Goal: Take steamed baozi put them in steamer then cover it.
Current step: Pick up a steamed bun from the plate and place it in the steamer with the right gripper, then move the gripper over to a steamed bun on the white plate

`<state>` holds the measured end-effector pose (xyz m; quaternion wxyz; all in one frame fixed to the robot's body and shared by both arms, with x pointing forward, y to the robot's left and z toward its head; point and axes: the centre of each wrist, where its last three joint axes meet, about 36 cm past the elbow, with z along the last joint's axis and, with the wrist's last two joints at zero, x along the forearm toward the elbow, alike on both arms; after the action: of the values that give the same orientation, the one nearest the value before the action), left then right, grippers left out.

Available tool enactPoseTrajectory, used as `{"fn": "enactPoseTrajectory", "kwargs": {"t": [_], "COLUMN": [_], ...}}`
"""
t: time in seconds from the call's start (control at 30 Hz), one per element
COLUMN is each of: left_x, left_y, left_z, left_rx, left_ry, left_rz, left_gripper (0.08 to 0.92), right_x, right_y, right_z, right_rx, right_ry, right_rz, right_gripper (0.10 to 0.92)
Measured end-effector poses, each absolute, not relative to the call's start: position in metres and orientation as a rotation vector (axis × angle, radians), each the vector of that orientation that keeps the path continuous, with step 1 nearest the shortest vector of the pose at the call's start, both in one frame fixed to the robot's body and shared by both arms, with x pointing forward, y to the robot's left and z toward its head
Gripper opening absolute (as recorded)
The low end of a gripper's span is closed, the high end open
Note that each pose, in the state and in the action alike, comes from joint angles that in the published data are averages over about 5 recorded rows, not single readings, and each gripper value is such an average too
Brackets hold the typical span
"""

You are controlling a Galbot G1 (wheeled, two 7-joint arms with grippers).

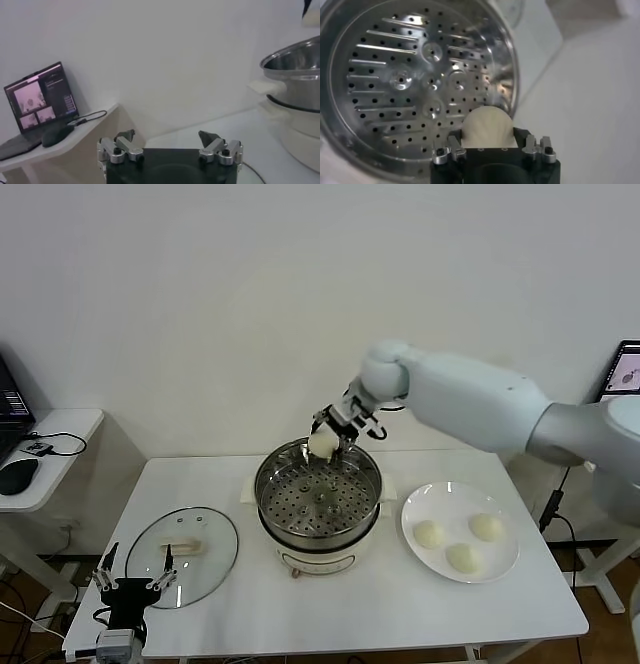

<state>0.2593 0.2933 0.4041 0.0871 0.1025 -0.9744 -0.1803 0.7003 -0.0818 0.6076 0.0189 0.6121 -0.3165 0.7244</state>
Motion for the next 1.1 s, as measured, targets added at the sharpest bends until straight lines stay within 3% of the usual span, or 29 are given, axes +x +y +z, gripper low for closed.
{"fn": "enactPoseTrajectory", "kwargs": {"t": [0.5,0.67,0.77,1.1], "left_x": [0.263,0.264,0.264,0.264], "left_y": [0.295,0.295,0.295,0.294], "left_z": [0.402,0.402,0.402,0.405], "left_rx": [0.32,0.323,0.323,0.318], "left_ry": [-2.904,-2.905,-2.904,-2.91], "left_rz": [-0.529,-0.529,-0.529,-0.533], "left_gripper": [0.823,0.823,0.823,0.823], "right_x": [0.713,0.717,0.719,0.707], "right_y": [-0.068,-0.066,-0.068,-0.08], "right_z": [0.57,0.57,0.573,0.618], "right_rx": [1.98,1.988,1.99,1.925], "right_ry": [-0.732,-0.709,-0.714,-0.941], "right_rz": [2.422,2.452,2.452,2.326], "right_gripper": [0.665,0.756,0.808,0.823]}}
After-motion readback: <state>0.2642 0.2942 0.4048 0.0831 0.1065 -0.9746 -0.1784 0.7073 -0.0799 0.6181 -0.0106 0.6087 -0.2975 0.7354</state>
